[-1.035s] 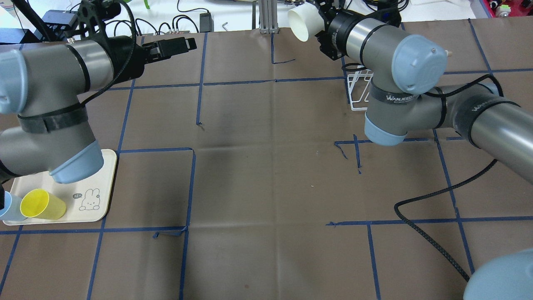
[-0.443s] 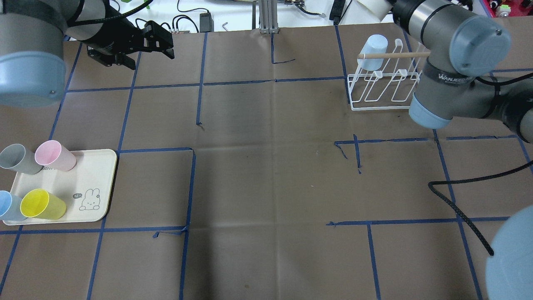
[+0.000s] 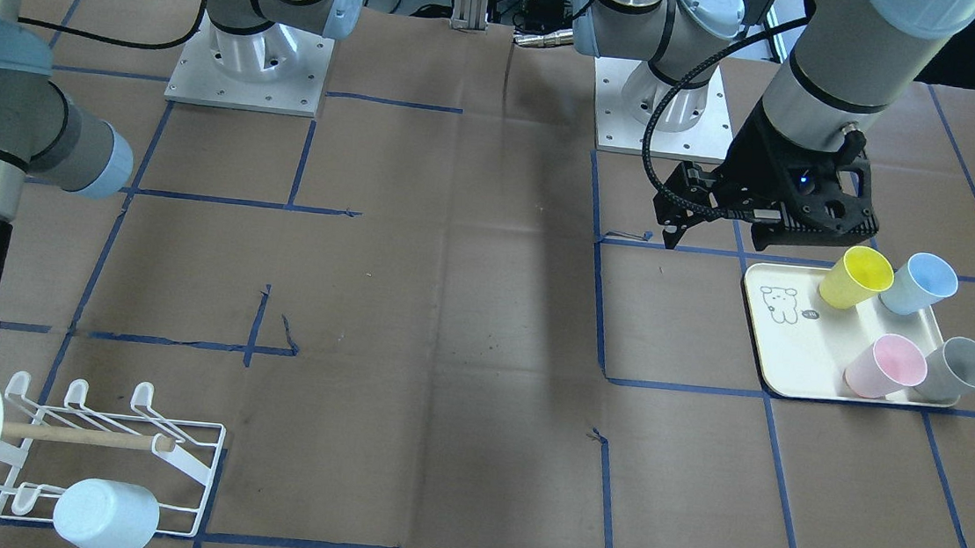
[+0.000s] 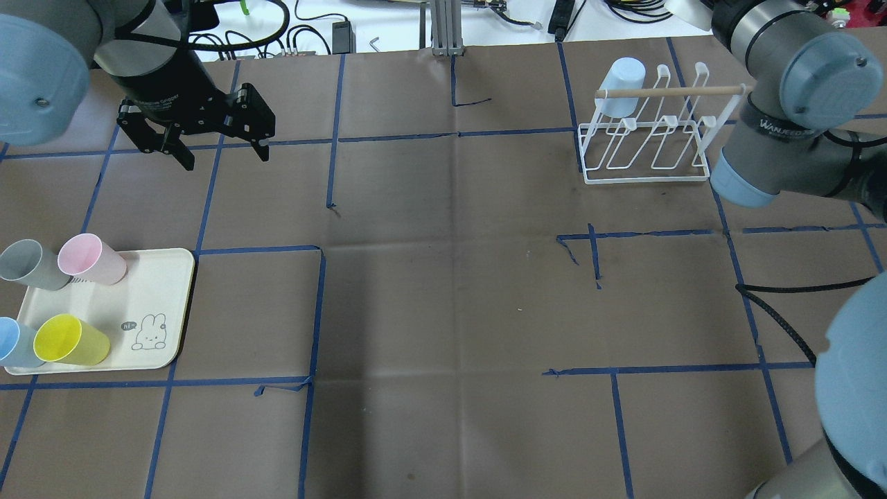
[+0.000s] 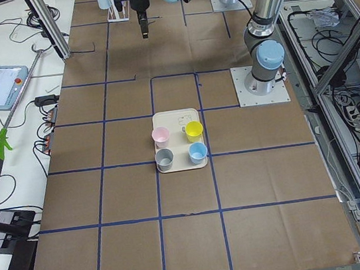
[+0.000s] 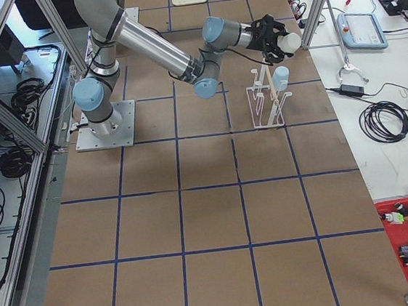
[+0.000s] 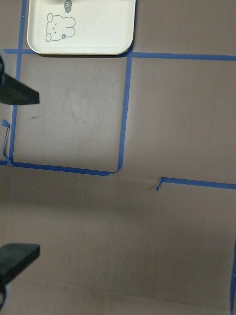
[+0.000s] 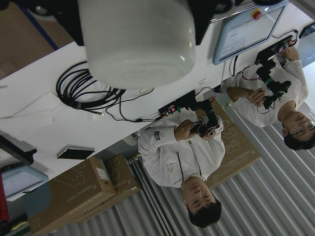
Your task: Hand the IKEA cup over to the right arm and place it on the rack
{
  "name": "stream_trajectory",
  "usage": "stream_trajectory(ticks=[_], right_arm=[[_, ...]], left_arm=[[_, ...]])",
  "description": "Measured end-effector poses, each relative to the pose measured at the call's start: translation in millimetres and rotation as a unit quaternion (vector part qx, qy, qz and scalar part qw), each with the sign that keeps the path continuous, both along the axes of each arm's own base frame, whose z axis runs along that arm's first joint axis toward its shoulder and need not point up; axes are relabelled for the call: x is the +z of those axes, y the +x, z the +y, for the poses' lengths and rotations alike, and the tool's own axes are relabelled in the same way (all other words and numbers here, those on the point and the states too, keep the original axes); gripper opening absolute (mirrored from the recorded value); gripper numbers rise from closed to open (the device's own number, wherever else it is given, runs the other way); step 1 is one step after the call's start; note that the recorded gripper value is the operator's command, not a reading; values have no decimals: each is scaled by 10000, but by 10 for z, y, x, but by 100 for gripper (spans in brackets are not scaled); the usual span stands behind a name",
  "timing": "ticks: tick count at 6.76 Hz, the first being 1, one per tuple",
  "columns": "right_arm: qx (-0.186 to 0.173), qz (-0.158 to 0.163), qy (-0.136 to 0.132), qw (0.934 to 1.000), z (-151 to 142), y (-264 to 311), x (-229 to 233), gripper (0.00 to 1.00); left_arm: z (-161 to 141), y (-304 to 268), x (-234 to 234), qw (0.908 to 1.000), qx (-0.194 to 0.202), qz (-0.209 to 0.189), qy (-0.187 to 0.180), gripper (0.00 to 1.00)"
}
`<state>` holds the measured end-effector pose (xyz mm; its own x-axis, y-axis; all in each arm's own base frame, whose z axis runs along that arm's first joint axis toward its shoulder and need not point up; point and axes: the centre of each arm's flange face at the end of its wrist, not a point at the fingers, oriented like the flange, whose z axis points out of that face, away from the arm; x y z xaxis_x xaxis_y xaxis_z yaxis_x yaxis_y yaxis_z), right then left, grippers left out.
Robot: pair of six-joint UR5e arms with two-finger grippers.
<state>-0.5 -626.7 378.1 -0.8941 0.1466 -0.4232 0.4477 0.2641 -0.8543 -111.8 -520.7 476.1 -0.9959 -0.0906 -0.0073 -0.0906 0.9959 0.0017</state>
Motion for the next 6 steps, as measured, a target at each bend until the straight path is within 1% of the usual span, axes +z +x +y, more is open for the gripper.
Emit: stream_trajectory(ticks=[1, 2, 3, 4, 5, 6], right_arm=[[43, 479, -96, 9988, -117, -127, -101, 16], [102, 958, -153, 9952, -201, -237, -234, 16], [143, 1306, -175, 9912, -252, -319, -389, 16], [160, 1513, -148, 9882, -284, -389, -557, 16], [168, 1584, -78, 9872, -304, -432, -702, 16], [175, 1591, -1, 9871, -312, -450, -824, 16]], left_arm=[[27, -40, 7, 10000, -42, -28, 11, 100], [45, -72, 14, 10000, -88, -32, 0, 100], [61, -87, 29, 9999, -128, -26, -29, 100], [70, -94, 49, 9999, -147, -10, -79, 100], [76, -100, 65, 9998, -150, 6, -123, 100], [75, -102, 70, 9998, -149, 14, -156, 100]])
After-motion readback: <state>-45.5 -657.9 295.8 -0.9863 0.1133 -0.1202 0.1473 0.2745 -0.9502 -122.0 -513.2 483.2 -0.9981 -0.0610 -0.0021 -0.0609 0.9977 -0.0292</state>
